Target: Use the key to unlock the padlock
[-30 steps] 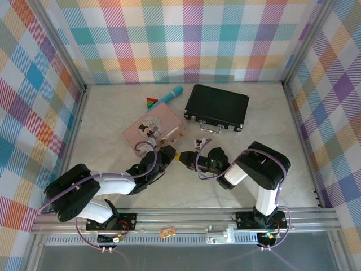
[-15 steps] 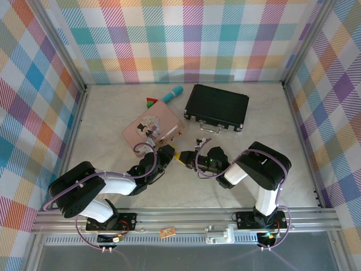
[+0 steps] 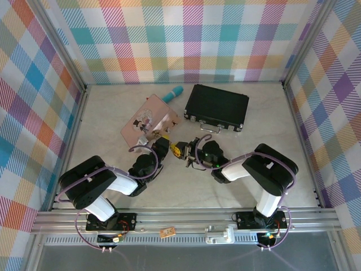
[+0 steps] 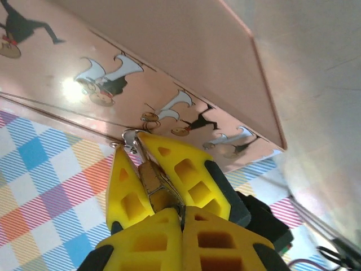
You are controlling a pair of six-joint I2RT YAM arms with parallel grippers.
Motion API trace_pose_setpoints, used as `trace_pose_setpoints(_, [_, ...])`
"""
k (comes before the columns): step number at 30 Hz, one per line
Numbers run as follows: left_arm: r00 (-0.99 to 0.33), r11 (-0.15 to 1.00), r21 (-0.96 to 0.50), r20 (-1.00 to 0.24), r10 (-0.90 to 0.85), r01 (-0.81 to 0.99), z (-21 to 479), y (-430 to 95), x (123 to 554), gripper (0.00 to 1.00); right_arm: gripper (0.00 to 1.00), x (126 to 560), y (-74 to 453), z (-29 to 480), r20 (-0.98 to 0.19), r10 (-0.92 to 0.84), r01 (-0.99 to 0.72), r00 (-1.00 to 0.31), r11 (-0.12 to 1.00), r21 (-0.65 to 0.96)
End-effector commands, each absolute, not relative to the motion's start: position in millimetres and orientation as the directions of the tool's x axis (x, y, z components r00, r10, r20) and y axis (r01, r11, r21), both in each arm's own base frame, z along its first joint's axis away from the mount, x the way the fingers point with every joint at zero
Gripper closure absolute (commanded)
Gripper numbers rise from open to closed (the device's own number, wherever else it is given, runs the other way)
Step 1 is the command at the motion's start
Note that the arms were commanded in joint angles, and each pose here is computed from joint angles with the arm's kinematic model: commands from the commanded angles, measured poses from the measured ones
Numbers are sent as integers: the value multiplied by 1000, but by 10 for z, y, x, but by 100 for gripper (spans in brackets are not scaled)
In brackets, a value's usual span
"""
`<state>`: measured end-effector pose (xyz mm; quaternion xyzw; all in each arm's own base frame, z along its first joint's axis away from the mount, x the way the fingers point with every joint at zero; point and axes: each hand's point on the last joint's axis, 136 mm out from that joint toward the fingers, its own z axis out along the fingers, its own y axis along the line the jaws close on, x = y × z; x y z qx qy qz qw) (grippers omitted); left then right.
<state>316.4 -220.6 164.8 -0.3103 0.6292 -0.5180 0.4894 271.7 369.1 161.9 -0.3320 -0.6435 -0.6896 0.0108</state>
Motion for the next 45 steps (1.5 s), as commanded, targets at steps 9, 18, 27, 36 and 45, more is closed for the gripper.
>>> trace_pose_setpoints(9, [-506, 326, -930, -365, -781, 168, 1457, -2741, 3026, 100, 100, 2931, 3774, 3012, 670, 206, 422, -713, -637, 645])
trace_pose_setpoints(18, [-496, 318, -930, -368, -786, 186, 1542, -2830, 3083, 100, 100, 2947, 3718, 2720, 682, 266, 428, -681, -610, 667])
trace_pose_setpoints(27, [-450, 402, -907, -414, -791, 128, 1371, -2533, 2998, 100, 77, 3025, 3384, 1907, 365, 471, 255, -803, -281, 925])
trace_pose_setpoints(36, [-498, 585, -810, -522, -692, 35, 1238, -2421, 2938, 100, 59, 2913, 3142, 1270, 76, 486, 136, -871, 89, 987])
trace_pose_setpoints(45, [-625, 766, -642, -593, -508, -14, 757, -2299, 2730, 100, 53, 2633, 2945, 1064, -334, 180, -167, -925, 597, 784])
